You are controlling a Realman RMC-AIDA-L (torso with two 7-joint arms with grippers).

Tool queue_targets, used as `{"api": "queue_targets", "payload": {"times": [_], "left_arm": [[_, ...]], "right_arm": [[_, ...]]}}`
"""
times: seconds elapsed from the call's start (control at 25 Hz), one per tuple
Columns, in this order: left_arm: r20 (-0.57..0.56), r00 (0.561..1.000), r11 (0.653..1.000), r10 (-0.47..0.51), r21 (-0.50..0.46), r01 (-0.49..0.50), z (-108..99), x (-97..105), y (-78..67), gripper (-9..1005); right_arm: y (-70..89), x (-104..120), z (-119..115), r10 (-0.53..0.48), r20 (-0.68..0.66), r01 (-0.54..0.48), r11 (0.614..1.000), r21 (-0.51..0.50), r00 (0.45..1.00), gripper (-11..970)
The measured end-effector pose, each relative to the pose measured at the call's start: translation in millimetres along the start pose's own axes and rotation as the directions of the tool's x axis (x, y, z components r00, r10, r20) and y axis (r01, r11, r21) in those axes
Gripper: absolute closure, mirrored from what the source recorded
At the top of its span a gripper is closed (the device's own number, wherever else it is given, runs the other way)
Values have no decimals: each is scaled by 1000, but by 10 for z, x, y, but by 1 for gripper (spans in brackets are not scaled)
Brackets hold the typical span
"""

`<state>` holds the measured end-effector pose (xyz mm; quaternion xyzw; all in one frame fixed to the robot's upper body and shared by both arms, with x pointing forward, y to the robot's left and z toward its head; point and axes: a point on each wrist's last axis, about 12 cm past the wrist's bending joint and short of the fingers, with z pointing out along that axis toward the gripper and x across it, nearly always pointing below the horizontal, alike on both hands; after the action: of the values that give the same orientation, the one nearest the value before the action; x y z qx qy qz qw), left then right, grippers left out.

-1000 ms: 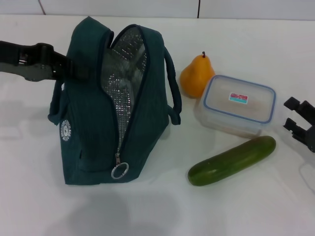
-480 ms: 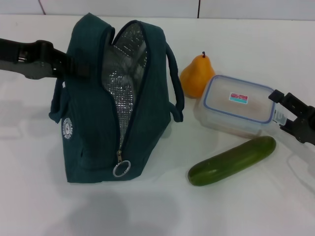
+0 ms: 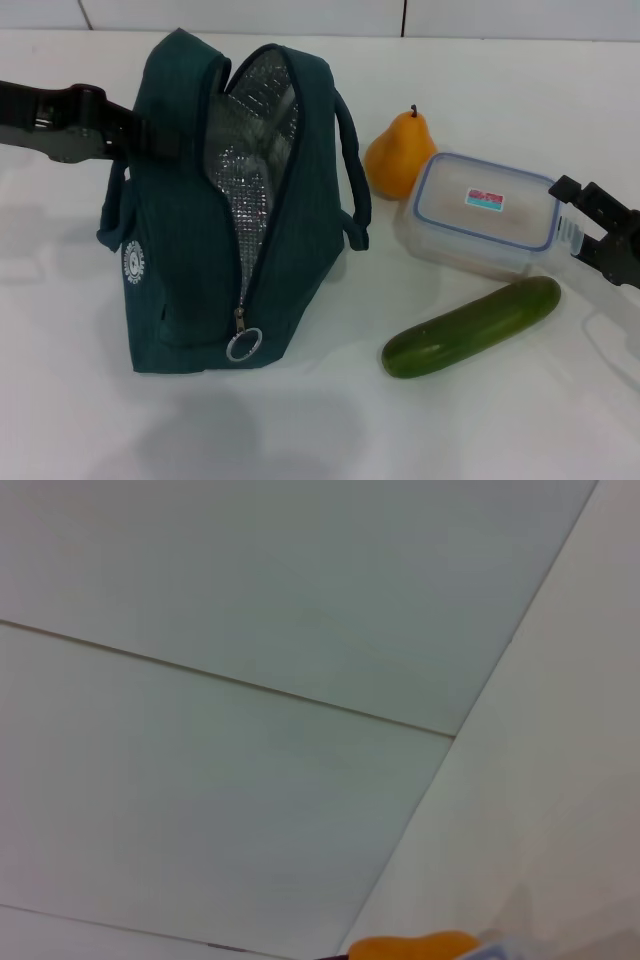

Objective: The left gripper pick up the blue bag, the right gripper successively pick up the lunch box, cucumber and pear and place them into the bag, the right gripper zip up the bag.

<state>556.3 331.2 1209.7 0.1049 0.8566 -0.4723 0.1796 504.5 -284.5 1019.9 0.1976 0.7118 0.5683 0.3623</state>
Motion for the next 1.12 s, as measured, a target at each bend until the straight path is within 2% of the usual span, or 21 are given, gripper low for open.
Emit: {"api": "queue_targets", "payload": {"times": [1.12], "left_arm": [[-3, 1000, 1000, -3, -1, 3, 10, -6, -4, 956]], "right_arm": [[4, -79, 5, -35, -8, 36, 999, 16, 999, 241]]}}
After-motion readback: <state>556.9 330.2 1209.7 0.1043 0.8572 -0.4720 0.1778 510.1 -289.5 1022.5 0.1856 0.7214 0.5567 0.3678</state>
